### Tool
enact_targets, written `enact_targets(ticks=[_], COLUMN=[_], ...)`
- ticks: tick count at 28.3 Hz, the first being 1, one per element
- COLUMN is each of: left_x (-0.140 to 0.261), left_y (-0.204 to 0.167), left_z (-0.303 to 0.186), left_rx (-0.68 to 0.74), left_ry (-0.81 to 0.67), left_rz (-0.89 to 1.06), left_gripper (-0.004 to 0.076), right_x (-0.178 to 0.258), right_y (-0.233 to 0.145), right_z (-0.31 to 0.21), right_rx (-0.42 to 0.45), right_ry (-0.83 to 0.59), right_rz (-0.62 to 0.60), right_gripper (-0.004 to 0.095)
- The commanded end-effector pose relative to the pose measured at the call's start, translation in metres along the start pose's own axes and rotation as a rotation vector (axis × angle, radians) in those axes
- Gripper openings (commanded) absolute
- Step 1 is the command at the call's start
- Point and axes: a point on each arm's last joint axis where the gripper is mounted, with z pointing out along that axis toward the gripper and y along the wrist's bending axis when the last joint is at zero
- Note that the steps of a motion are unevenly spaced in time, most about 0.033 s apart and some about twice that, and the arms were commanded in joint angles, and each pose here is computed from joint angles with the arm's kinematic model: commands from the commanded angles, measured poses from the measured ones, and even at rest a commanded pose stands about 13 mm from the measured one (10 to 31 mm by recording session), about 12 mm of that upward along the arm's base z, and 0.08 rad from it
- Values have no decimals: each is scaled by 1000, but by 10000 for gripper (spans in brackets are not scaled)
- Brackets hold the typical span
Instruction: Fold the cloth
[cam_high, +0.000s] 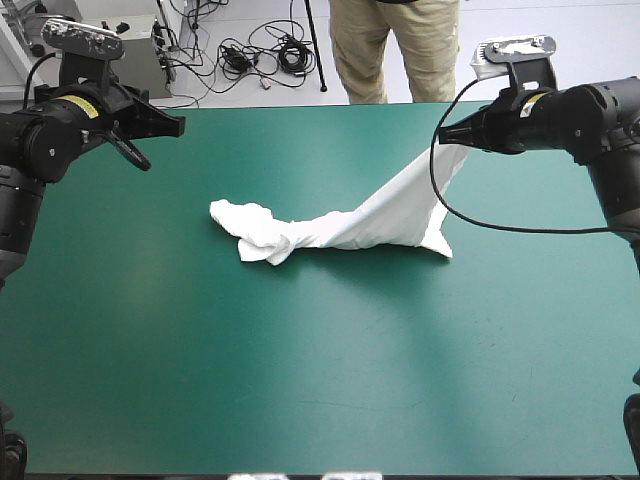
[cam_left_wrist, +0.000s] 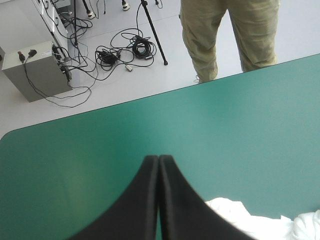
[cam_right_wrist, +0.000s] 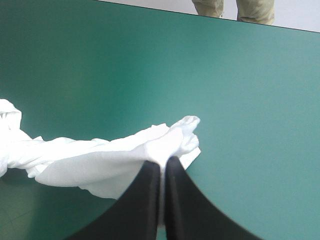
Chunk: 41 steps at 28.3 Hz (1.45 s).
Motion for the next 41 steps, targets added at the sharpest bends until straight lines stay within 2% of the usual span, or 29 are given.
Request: enact_targets(ticks=[1,10,15,17,20,26,28,34,41], left_x=[-16,-16,-17,-15,-12,-8,-5,20,43], left_y=[2,2,2,2,1,0,-1,-6,-11], left_z=[-22,-22,-22,-22,-19,-7,1,48,98], left_rx=[-12,-11,-5,-5,-4,1,5,34,48], left_ry=[-132,-126,-139,-124,-90,-42,-8,223,364], left_rz=[-13,-13,-146,-124,-58,-45,-45,-67,-87], left_gripper=[-9,-9,-8,1,78,369,424,419,419], right_x=[-12,-12,-12,-12,-12,-12,-12,-12,-12], right_y=[1,1,1,1,1,1,1,1,1], right_z=[-28,-28,-28,-28,-28,-28,-28,-28,-28], right_rx=[0,0,0,0,0,0,0,0,0], right_ry=[-133,-133,-133,-133,-133,-133,-133,-133,-131], right_rz=[-12,-12,-12,-12,-12,-12,-12,-14,-14], right_gripper=[-17,-17,-17,-17,-17,-17,-17,-17,-17])
